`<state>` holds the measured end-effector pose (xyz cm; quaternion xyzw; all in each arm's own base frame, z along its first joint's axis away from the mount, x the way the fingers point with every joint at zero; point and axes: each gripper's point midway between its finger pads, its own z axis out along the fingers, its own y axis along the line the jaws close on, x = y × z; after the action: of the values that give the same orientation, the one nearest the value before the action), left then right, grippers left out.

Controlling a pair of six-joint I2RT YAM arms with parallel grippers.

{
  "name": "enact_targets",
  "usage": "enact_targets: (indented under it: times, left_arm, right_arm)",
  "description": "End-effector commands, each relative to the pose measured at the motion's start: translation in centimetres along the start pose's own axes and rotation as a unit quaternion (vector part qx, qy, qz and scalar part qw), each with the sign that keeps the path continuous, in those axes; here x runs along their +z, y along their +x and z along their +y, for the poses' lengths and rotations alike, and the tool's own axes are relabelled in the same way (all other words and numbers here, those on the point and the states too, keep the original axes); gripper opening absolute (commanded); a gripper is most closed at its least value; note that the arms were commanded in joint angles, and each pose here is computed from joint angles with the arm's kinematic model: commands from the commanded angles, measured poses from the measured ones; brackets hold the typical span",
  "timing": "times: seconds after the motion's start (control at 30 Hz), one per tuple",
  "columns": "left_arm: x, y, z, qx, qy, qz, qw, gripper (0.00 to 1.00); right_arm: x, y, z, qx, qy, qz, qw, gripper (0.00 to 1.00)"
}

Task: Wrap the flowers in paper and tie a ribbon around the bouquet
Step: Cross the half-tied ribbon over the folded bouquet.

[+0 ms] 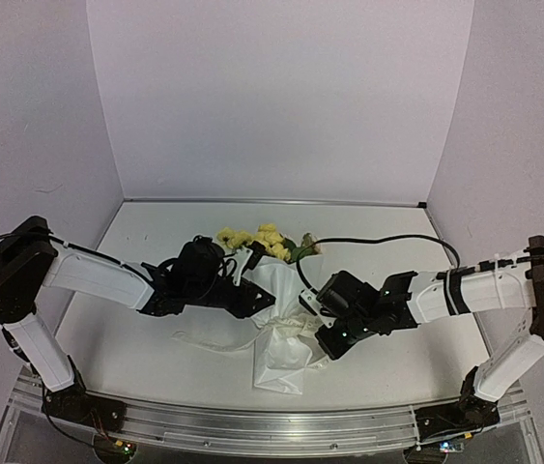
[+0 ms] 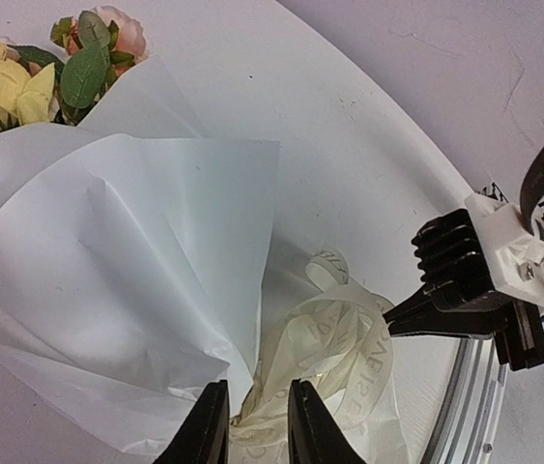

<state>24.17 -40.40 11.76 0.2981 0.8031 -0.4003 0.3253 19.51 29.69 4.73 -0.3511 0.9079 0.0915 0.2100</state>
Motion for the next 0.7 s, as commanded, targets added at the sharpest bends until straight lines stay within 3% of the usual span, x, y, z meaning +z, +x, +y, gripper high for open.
enact_targets:
  times: [0.0,0.17,0.67]
  left_arm:
    - [-0.3,-0.1,-1.3,0.041,0.020,0.023,0.999,0.26]
    - [0.8,0.9,-1.5,0.057,0.024,0.065,0.996,0.28]
    - [0.8,-0.3,-2.1,0.072,0.027,0.068,0.995,0.27]
  right_arm:
    - [0.0,-0.6,-0.2,-0.003,0.012,-0.003,1.000,0.00]
    - [0.1,-0.6,-0.1,0.001,0.010,-0.005,1.000,0.00]
    - [-1.8,-2.6,4.9,0.065,-0.114,-0.027,0.991,0.00]
